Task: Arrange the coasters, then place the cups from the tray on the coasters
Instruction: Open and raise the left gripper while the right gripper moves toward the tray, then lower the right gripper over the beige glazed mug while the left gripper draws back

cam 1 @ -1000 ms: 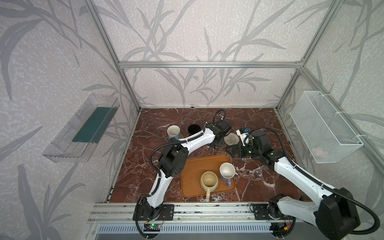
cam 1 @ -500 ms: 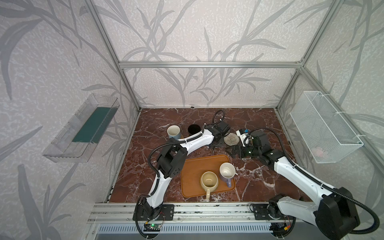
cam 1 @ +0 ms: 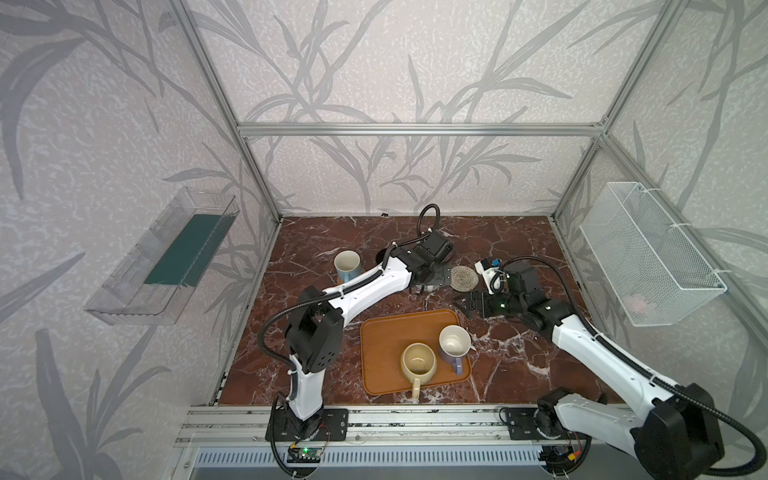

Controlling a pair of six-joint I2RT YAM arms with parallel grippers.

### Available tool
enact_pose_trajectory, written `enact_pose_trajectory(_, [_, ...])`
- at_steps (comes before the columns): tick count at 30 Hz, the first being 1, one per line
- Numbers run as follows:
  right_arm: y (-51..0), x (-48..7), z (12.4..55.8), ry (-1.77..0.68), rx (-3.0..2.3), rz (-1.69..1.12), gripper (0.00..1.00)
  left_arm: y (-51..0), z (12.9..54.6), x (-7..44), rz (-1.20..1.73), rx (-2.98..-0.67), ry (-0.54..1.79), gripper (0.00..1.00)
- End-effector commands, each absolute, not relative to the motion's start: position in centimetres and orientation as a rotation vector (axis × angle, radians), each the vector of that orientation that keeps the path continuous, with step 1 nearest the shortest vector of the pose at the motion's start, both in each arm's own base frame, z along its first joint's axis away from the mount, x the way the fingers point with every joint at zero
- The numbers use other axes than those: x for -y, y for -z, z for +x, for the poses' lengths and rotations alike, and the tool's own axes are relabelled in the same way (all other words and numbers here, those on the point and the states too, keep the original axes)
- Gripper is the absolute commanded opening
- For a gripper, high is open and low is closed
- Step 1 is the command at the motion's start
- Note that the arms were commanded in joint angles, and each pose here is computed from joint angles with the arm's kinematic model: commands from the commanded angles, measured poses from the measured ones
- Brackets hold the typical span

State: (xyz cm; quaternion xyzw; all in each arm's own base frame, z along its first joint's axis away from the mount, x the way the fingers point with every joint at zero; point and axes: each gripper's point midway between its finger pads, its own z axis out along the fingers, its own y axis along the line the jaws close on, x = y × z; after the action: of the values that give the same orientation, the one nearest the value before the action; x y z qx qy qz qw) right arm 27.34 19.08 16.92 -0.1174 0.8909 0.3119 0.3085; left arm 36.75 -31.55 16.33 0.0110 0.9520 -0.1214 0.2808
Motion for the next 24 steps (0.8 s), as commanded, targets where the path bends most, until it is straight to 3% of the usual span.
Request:
enact_pose_trajectory(1, [-19.1, -19.4, 25.7, -0.846, -2.341, -0.336, 0.99, -19.9, 35.9, 31.1, 0.019, -2.465, 0.459, 0.99])
enact_pose_trajectory(8, [-19.2, -21.7, 21.8, -0.787, -2.392, -0.443, 0.99, -22.4, 31.9, 29.4, 0.116, -2.395, 0.661, 0.99])
enact_pose_trajectory(18, [-17.7, -24.6, 16.8, -0.624, -2.461, -0.569, 0.98, -20.6, 25.6, 24.0, 0.155, -2.471, 0.678, 0.99])
enact_pose_trajectory(24, [-17.6, -26.5, 13.5, -0.653, -2.470, -0.626, 0.96, -18.9, 22.5, 23.0, 0.200, -2.506, 0.772, 0.99])
